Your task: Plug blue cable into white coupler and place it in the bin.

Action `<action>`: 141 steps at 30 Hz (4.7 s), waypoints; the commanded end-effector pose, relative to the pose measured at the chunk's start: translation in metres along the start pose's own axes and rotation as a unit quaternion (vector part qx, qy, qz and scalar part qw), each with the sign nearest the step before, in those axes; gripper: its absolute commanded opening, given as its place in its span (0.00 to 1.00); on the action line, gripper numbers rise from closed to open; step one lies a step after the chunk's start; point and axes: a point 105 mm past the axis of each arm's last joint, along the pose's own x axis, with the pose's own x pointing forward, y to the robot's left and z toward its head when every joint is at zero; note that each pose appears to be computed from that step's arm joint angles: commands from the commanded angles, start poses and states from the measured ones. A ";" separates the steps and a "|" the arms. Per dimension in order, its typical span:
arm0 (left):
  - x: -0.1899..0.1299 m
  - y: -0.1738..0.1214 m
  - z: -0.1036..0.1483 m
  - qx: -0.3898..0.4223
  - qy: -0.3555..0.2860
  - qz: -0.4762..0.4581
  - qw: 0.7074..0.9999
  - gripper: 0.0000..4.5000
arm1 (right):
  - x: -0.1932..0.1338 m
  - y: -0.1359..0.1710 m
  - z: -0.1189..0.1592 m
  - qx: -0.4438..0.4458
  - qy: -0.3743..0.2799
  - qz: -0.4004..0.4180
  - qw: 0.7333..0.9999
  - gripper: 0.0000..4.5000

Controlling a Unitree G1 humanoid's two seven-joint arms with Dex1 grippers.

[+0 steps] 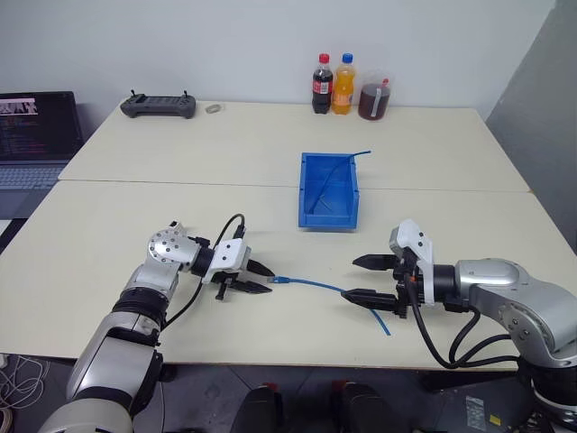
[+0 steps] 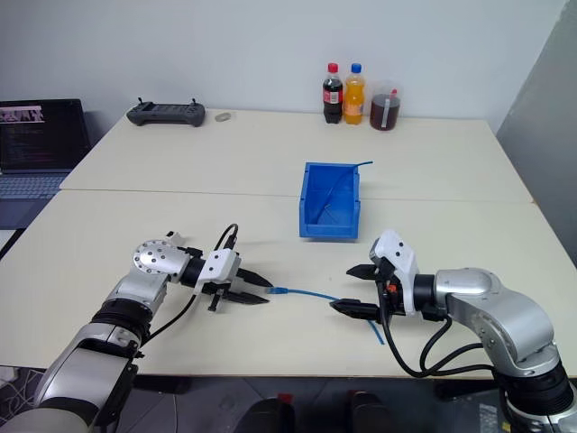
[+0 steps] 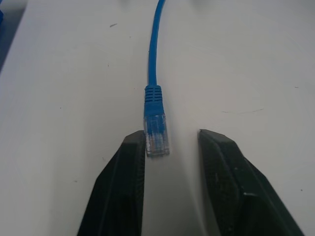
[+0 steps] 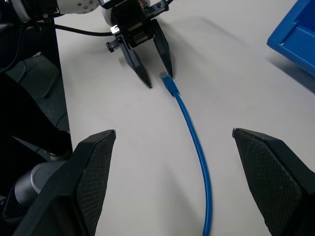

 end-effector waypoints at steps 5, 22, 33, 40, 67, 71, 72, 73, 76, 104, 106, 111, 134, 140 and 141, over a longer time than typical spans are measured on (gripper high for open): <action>0.002 -0.005 -0.013 -0.053 0.017 0.007 0.998 0.05 | -0.001 -0.001 0.017 -0.024 -0.030 -0.011 0.999 0.90; 0.026 -0.009 0.141 -0.396 -0.329 0.092 0.852 0.05 | -0.019 0.000 0.034 0.220 -0.178 0.019 0.959 0.90; 0.035 -0.043 0.138 -0.427 -0.284 -0.024 0.858 0.05 | -0.017 0.007 0.055 0.272 -0.186 0.153 0.932 0.90; 0.033 -0.039 0.147 -0.421 -0.299 -0.037 0.856 0.05 | -0.009 0.027 0.047 0.261 -0.130 0.203 0.935 0.90; 0.034 -0.044 0.150 -0.411 -0.303 -0.027 0.859 0.05 | -0.010 0.016 0.037 0.261 -0.118 0.179 0.941 0.05; 0.033 -0.044 0.149 -0.414 -0.303 -0.023 0.858 0.05 | -0.012 0.015 0.036 0.262 -0.114 0.183 0.941 0.02; 0.033 -0.044 0.149 -0.413 -0.302 -0.022 0.859 0.05 | -0.012 0.015 0.036 0.262 -0.113 0.182 0.941 0.02; 0.033 -0.043 0.149 -0.412 -0.302 -0.021 0.859 0.05 | -0.012 0.014 0.035 0.261 -0.112 0.181 0.942 0.02; 0.033 -0.040 0.148 -0.403 -0.303 -0.006 0.864 0.05 | -0.011 0.013 0.036 0.256 -0.112 0.178 0.944 0.02; -0.010 -0.052 0.066 -0.369 -0.179 0.377 0.830 0.99 | -0.007 -0.012 0.052 0.177 -0.102 0.146 0.968 0.02; -0.023 -0.046 0.042 -0.362 -0.132 0.480 0.788 0.99 | -0.006 -0.013 0.052 0.176 -0.104 0.148 0.968 0.02; -0.050 -0.043 0.009 -0.346 -0.049 0.647 0.678 0.99 | -0.003 -0.017 0.052 0.175 -0.101 0.151 0.968 0.02; -0.073 0.031 -0.046 -0.444 -0.024 0.819 0.364 0.99 | 0.002 -0.026 0.052 0.169 -0.091 0.146 0.970 0.02; -0.080 0.042 -0.047 -0.440 -0.025 0.831 0.339 0.99 | 0.000 -0.028 0.050 0.170 -0.089 0.140 0.971 0.02; -0.080 0.046 -0.047 -0.440 -0.027 0.831 0.338 0.99 | 0.000 -0.028 0.050 0.171 -0.089 0.140 0.971 0.02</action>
